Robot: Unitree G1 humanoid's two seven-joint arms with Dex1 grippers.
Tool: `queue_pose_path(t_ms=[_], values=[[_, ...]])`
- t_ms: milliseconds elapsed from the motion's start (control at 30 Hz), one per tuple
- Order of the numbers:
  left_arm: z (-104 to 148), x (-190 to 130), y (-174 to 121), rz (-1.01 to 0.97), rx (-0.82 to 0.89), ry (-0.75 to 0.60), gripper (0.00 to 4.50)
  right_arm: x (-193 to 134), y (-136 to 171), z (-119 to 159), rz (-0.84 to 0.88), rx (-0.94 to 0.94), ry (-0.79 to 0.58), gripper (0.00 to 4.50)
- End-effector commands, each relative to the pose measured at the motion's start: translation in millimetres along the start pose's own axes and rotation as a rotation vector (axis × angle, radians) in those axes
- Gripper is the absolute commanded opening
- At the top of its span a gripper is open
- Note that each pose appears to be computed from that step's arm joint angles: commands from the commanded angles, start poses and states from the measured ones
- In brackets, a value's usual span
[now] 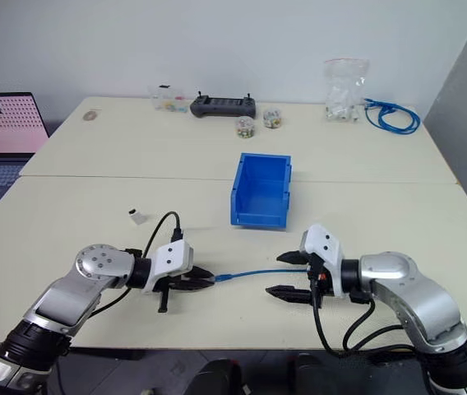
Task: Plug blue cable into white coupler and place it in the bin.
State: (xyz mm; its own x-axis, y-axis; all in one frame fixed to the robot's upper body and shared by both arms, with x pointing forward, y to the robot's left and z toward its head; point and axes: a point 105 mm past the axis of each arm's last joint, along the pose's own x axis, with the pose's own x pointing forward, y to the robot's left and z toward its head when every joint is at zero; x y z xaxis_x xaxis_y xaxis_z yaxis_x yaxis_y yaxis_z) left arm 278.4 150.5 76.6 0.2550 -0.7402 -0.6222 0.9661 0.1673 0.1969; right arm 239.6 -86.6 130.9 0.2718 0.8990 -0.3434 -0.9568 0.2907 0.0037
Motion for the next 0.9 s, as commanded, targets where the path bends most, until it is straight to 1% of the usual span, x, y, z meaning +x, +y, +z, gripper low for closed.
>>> queue_pose_path(t_ms=[33, 267, 433, 533, 667, 700, 733, 800, 900], values=[[4.0, 6.9, -5.7, -0.05, -0.039, -0.02, 0.25, -6.4, 19.0, 11.3, 0.028, 0.005, -0.068, 3.66], [34.0, 3.2, -2.5, -0.088, -0.117, -0.164, 0.25, -5.5, 38.0, 8.8, 0.067, 0.134, -0.101, 3.66], [64.6, -11.9, -0.4, -0.152, -0.215, -0.31, 0.25, -7.0, 47.2, 9.1, 0.086, 0.235, -0.134, 3.66], [80.1, -21.2, 3.8, -0.182, -0.296, -0.401, 0.25, -10.6, 46.9, 7.8, 0.072, 0.337, -0.182, 3.66], [97.1, -29.4, 4.7, -0.236, -0.397, -0.509, 0.25, -14.4, 38.6, 10.5, 0.028, 0.397, -0.242, 3.66], [102.0, -31.7, 3.8, -0.258, -0.429, -0.54, 0.25, -15.0, 36.0, 13.6, 0.022, 0.406, -0.265, 3.66], [106.7, -33.9, 0.7, -0.295, -0.473, -0.581, 0.25, -14.2, 30.0, 23.9, 0.017, 0.409, -0.324, 3.66], [110.7, -35.7, -5.9, -0.35, -0.539, -0.62, 0.25, -11.2, 23.3, 41.3, 0.029, 0.42, -0.413, 3.66], [112.9, -35.8, -8.5, -0.358, -0.58, -0.634, 0.25, -6.8, 21.2, 51.8, 0.047, 0.441, -0.458, 3.66]])
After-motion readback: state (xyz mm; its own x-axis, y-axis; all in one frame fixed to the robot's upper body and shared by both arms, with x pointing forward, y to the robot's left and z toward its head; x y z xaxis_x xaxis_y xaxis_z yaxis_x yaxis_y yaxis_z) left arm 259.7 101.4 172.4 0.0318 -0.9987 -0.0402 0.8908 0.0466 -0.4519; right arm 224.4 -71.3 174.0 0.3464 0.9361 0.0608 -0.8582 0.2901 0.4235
